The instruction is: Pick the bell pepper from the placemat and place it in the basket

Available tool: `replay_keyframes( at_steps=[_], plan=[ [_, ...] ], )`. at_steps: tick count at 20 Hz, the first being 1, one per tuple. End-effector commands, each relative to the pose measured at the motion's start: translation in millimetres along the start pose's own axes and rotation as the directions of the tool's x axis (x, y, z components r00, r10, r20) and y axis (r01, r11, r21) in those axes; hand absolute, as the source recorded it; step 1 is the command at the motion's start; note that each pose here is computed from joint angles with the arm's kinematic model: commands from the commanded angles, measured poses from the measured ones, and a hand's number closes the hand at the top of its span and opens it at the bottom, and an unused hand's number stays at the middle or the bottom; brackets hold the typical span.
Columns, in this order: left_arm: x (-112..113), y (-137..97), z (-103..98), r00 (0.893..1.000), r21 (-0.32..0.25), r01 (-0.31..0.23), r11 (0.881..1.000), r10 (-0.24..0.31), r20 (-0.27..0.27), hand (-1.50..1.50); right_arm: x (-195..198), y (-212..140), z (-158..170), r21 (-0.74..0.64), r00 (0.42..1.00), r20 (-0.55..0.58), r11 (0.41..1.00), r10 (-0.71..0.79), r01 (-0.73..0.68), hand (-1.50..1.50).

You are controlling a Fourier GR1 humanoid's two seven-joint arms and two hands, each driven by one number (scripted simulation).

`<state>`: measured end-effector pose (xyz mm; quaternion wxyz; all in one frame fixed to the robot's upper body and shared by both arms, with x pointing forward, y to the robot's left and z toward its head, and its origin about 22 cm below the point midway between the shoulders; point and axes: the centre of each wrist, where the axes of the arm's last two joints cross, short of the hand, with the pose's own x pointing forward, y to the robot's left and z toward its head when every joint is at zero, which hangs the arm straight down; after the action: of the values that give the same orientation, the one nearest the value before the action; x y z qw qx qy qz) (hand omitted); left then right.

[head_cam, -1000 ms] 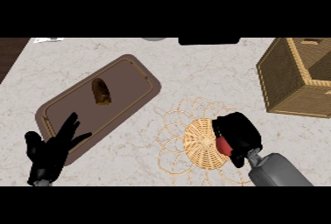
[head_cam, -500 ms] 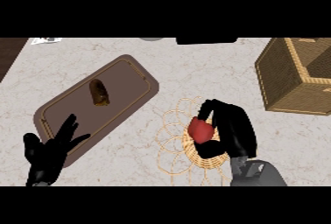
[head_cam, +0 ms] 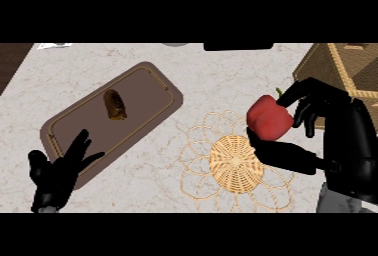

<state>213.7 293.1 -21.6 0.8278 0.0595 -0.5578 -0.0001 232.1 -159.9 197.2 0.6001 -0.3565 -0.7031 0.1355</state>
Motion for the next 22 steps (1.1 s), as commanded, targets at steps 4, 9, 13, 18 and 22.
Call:
replay_keyframes(
  at_steps=[4,9,13,18,22],
  plan=[
    [-37.0,5.2,6.6,0.985,0.009,0.035,0.999,-0.033,-0.167,0.0,29.0,-71.3,-25.5,-0.176,0.996,-0.086,0.984,-0.03,0.015,1.5],
    [-43.1,4.2,2.2,0.987,-0.001,0.051,0.999,-0.05,-0.155,0.0,23.1,-106.3,-60.7,-0.215,0.992,-0.119,0.977,-0.029,0.003,1.5],
    [-40.6,-10.3,5.3,0.986,-0.011,0.032,0.999,-0.033,-0.16,0.0,24.1,-127.9,-86.4,-0.212,0.989,-0.148,0.977,-0.024,-0.008,1.5],
    [-43.7,-8.9,2.8,0.989,-0.002,0.047,0.999,-0.047,-0.144,0.0,-21.5,-142.8,-114.6,-0.195,0.983,-0.178,0.977,0.048,-0.084,1.5],
    [-28.7,-15.1,4.6,0.984,-0.022,0.055,0.998,-0.058,-0.166,0.0,-33.0,-135.2,-133.7,-0.186,0.98,-0.186,0.976,0.075,-0.11,1.5]
  ],
)
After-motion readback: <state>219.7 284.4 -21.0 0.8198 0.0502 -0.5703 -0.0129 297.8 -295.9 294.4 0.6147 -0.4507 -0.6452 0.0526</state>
